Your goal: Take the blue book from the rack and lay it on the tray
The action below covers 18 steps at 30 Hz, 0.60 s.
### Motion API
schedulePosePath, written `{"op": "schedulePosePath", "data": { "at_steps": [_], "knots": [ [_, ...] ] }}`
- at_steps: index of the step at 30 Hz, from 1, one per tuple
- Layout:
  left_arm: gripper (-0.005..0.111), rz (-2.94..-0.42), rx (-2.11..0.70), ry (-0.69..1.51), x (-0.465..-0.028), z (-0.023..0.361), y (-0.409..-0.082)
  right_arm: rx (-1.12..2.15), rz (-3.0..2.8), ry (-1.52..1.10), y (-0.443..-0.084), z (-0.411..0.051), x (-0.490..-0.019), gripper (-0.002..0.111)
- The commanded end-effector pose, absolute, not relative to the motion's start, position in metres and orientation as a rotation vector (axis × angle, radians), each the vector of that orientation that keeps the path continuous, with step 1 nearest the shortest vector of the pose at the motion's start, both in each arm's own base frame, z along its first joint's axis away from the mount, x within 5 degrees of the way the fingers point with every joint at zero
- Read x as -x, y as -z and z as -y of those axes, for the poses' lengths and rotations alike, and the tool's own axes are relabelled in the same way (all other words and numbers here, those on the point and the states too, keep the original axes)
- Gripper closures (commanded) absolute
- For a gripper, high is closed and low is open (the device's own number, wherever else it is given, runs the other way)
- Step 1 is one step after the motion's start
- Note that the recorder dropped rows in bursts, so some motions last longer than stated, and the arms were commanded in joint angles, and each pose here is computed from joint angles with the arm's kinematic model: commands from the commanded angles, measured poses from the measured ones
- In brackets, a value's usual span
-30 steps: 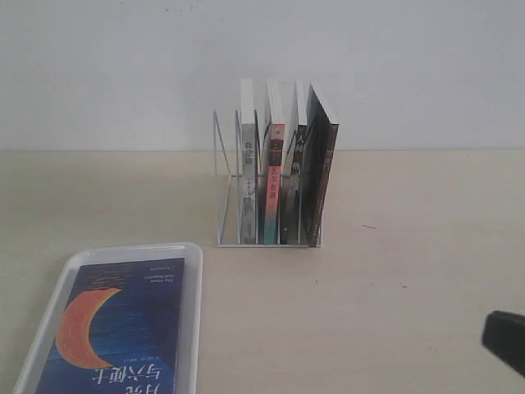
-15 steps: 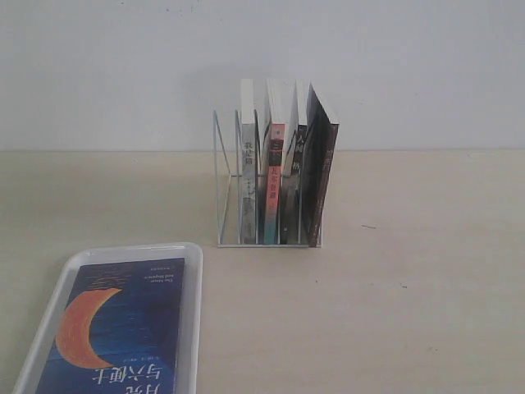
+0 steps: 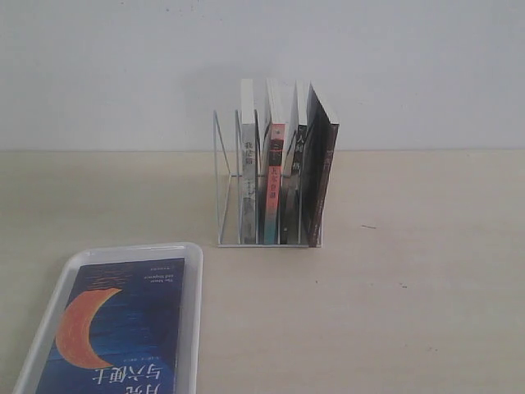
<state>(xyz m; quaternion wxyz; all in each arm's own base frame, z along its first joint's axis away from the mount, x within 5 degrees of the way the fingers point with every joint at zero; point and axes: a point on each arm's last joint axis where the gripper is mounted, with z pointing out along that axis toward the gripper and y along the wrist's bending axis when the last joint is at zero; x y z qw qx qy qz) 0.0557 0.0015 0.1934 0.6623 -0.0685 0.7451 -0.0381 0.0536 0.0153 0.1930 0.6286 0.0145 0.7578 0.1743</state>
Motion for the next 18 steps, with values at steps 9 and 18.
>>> {"op": "schedulePosePath", "data": {
  "at_steps": [9,18],
  "knots": [
    [0.103,-1.676,0.17,0.098,-0.0559,-0.0016,-0.195,0.149,-1.812,-0.237,-0.1835,-0.0148,-0.0518,0.108],
    [0.103,-1.676,0.17,0.098,-0.0559,-0.0016,-0.195,0.125,-1.829,-0.261,-0.1824,-0.0151,-0.0514,0.108]
  ]
}}
